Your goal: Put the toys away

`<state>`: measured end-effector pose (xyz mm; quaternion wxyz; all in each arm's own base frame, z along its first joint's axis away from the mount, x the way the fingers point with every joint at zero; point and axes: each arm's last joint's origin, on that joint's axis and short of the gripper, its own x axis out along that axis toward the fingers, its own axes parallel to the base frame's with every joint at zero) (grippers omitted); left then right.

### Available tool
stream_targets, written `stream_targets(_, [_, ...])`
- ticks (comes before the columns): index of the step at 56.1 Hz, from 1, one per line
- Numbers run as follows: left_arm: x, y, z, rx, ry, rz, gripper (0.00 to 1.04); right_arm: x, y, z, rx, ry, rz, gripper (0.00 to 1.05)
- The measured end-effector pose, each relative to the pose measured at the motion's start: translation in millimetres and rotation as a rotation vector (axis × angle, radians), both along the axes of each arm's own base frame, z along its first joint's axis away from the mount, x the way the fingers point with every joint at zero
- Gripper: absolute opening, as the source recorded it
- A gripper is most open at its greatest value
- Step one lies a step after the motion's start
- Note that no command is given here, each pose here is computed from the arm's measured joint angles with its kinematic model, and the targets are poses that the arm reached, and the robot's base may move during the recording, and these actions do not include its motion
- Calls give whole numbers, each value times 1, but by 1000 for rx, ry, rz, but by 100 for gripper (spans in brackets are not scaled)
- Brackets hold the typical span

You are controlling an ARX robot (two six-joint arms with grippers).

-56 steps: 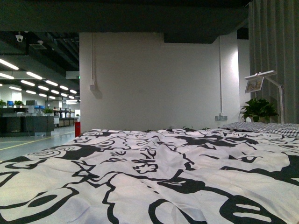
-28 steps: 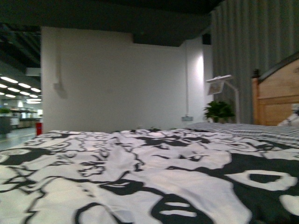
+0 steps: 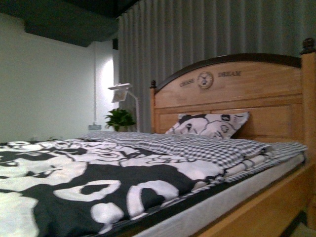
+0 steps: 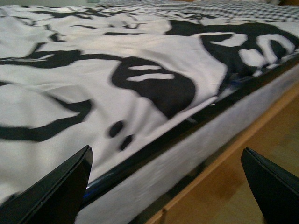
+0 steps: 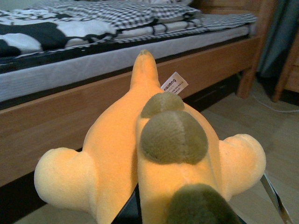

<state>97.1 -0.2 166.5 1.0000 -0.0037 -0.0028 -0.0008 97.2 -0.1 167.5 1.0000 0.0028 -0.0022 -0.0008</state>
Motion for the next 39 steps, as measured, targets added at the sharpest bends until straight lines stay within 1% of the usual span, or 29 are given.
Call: stream_targets(39, [0,0,0,0,0,1,98,0,0,0,0,0,1,7])
